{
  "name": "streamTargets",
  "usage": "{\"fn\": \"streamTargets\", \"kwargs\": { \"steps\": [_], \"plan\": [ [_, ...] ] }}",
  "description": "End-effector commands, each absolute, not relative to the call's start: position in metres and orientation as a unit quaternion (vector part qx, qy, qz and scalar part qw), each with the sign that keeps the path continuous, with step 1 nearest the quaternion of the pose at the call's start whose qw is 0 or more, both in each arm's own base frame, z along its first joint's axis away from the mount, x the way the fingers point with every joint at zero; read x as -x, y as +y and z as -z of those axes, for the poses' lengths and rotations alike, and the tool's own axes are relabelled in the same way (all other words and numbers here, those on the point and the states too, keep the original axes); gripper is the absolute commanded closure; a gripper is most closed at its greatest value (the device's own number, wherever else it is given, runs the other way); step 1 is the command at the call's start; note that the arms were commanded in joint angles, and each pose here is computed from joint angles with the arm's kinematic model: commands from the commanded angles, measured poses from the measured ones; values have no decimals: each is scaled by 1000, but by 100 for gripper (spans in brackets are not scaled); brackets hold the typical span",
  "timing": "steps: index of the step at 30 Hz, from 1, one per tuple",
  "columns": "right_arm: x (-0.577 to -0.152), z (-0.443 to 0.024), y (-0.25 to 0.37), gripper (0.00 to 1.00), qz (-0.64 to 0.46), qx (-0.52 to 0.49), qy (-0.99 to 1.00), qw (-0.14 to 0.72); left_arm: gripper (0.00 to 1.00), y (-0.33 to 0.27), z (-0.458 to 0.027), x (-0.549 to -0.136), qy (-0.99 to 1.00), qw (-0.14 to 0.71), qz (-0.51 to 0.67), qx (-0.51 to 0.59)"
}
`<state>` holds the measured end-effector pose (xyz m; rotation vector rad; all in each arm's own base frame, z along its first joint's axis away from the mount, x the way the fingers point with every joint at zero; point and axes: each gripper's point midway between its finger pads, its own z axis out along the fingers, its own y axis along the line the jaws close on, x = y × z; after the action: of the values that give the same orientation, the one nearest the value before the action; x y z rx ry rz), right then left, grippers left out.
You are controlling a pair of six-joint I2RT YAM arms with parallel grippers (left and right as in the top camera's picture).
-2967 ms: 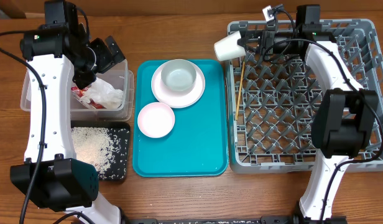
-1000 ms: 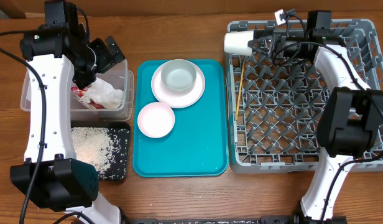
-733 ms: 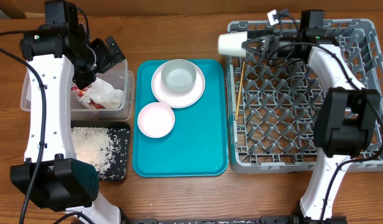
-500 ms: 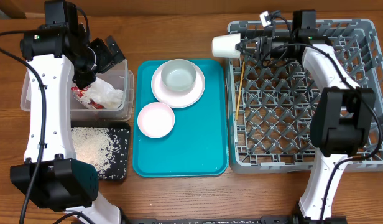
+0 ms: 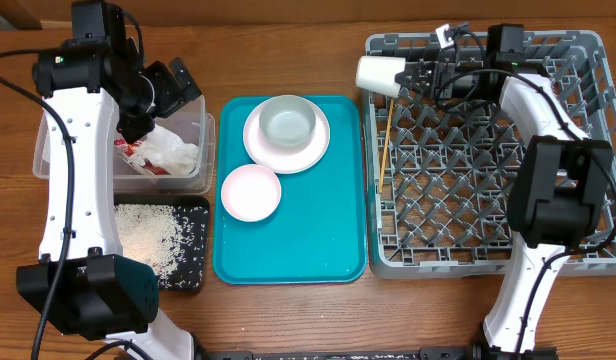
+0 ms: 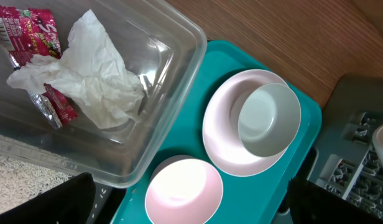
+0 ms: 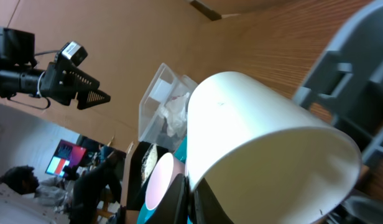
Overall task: Sort waste into correct bins and load items into the dishwasher
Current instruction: 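Lower the cup upside down into the rack's back corner and release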
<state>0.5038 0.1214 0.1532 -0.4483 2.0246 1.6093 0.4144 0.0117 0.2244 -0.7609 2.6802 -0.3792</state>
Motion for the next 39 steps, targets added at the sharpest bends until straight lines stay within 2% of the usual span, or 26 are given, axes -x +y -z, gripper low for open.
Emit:
{"fn": "streamTargets", "kwargs": {
  "steps": [1, 5, 9, 12, 28, 39],
  "plan": [
    [-507, -129, 117, 96, -572, 145, 770, 243, 0, 12, -229, -416, 941, 171, 132, 262],
    [-506, -130, 117, 96, -575, 144, 769, 241, 0, 12, -229, -416, 941, 171, 132, 262],
    [-496, -164, 123, 96, -646, 183, 696, 255, 0, 12, -229, -416, 941, 171, 132, 262],
    [-493, -172, 125, 96, -659, 199, 677, 262, 0, 12, -229, -416, 941, 171, 132, 262],
    [-495, -145, 135, 96, -630, 210, 697, 271, 0, 12, -229, -416, 941, 171, 132, 262],
    [-510, -106, 126, 96, -546, 152, 785, 250, 0, 12, -229, -416, 941, 171, 132, 262]
  ]
}}
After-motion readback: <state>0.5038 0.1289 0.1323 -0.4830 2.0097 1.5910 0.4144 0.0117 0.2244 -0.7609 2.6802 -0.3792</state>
